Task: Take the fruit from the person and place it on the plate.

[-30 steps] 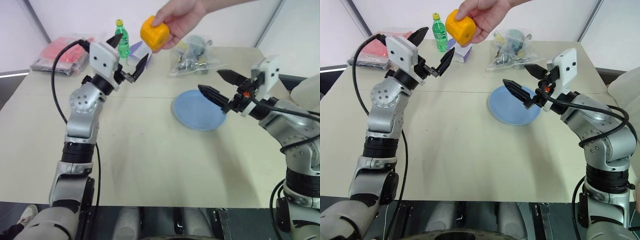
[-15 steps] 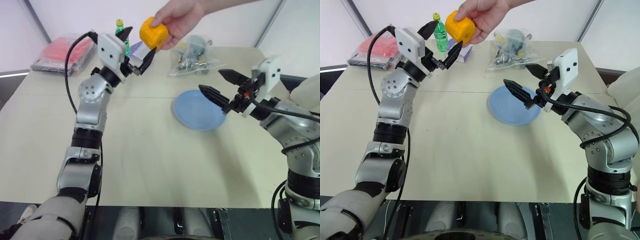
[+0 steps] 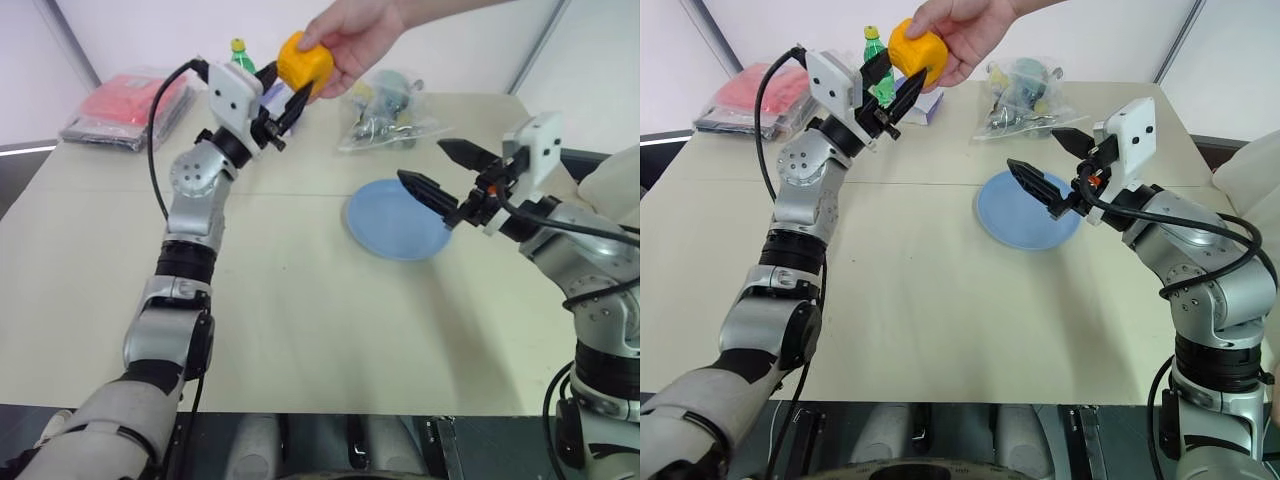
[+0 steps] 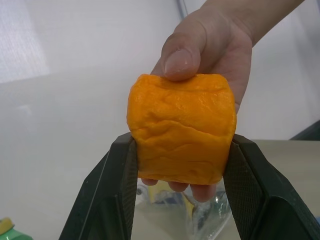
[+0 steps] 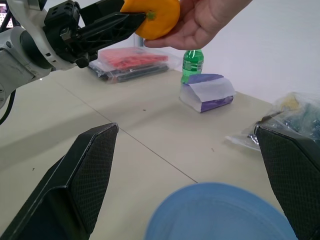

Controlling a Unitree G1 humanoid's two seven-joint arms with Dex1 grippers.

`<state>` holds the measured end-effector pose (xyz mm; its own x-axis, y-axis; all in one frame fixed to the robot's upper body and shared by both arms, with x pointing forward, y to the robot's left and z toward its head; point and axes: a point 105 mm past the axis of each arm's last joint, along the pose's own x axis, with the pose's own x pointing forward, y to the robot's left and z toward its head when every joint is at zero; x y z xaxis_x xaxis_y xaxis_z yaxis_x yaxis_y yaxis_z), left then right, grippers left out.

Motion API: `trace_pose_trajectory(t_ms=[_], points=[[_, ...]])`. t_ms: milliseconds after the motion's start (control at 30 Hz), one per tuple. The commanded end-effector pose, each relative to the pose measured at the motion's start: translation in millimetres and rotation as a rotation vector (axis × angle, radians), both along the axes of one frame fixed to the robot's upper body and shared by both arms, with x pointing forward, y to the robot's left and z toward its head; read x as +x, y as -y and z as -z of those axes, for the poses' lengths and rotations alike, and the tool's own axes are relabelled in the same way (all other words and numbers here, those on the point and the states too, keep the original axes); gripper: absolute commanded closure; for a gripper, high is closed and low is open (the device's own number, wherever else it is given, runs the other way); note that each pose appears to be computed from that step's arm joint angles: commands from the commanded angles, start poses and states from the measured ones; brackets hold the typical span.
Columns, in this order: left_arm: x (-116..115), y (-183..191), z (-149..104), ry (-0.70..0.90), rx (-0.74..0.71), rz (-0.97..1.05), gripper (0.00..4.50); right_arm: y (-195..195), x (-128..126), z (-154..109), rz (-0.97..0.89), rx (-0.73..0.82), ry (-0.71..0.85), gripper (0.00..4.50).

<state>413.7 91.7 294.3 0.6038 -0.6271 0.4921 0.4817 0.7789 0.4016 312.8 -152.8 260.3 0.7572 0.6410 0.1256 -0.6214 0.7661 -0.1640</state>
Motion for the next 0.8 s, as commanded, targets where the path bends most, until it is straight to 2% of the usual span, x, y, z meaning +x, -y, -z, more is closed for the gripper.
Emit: trace_pose_trajectory(t_ms=[33, 200, 433, 600, 800], points=[[-5.7, 1.7, -24.7, 0.072, -0.037, 0.022, 2.64, -2.3, -7.2, -11.7, -0.002, -0.013, 0.061, 0.0], [-5.9, 5.4, -23.5, 0.047, -0.037, 0.053, 2.64, -2.0, -7.1, -11.3, 0.003, -0.014, 0.059, 0.0], [-13.6, 33.2, 14.5, -0.153, 0.069, 0.258, 2.64, 3.8, -9.1, -4.4, 0.016, -0.044, 0.034, 0.0], [-21.7, 57.4, 43.2, -0.301, 0.131, 0.403, 2.64, 25.4, -28.3, 7.6, 0.026, -0.141, -0.041, 0.0], [-17.9, 87.0, 69.8, -0.446, 0.178, 0.506, 2.64, 48.1, -51.0, 18.3, 0.097, -0.224, -0.11, 0.0]])
